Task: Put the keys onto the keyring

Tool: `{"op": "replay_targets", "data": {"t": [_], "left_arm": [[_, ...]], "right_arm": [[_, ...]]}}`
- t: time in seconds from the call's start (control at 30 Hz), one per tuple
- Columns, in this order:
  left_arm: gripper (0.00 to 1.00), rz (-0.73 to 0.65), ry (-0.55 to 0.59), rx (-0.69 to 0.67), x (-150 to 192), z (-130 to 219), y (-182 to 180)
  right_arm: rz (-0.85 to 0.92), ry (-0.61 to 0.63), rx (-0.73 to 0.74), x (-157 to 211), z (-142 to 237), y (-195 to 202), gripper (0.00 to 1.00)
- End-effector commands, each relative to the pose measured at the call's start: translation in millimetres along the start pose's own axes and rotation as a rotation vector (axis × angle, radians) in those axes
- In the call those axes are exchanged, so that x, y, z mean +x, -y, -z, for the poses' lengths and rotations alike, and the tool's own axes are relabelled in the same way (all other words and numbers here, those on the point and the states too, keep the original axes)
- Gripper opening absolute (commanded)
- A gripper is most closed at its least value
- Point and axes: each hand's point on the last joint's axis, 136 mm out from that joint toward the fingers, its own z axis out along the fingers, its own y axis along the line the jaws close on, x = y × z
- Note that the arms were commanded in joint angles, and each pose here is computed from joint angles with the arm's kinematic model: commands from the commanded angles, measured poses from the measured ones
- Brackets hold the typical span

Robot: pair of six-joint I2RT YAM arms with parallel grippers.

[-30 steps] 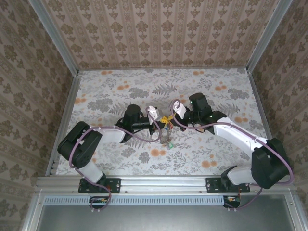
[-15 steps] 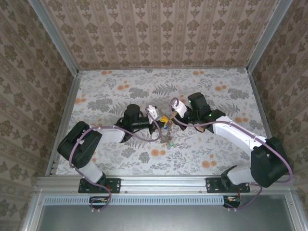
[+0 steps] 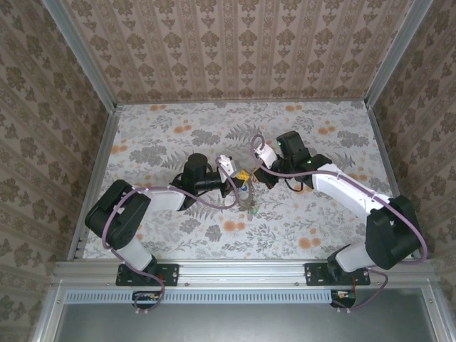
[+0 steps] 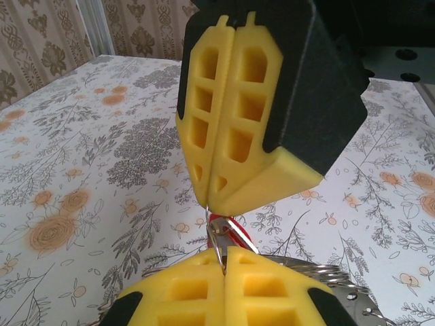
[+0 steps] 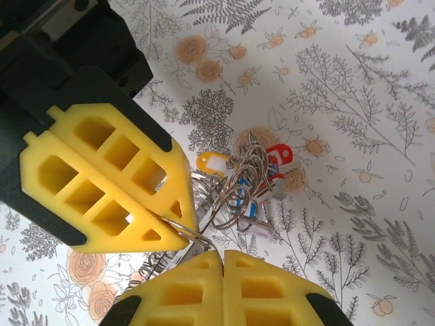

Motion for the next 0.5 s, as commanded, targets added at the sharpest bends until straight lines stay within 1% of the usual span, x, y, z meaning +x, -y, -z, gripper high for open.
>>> {"op": "replay_targets", "data": {"t": [0.0, 0.03, 0.1, 0.17, 0.23, 0.33, 0.47], "left_arm": [[0.00, -0.088, 0.089, 0.068, -33, 4, 15], [0.00, -0.087, 0.091, 0.068, -33, 4, 15], [0.00, -0.090, 0.093, 0.063, -34, 5, 15], [0.00, -0.091, 0.091, 0.059, -34, 5, 15], [0.00, -0.094, 0.092, 0.058, -35, 5, 15], [0.00, -0.093, 0.094, 0.058, -35, 6, 15], [0.00, -0.096, 0.099, 0.061, -37, 6, 15]], "right_arm": [[-0.084, -0.040, 0.036, 7, -1, 16, 0.02], [-0.090, -0.039, 0.032, 7, -2, 15, 0.02], [-0.095, -0.035, 0.039, 8, -1, 17, 0.09], [-0.099, -0.026, 0.043, 7, 1, 18, 0.09], [-0.100, -0.018, 0.043, 6, 2, 19, 0.13], [-0.109, -0.019, 0.046, 7, 4, 20, 0.25], [-0.111, -0.027, 0.066, 13, 9, 24, 0.28]]}}
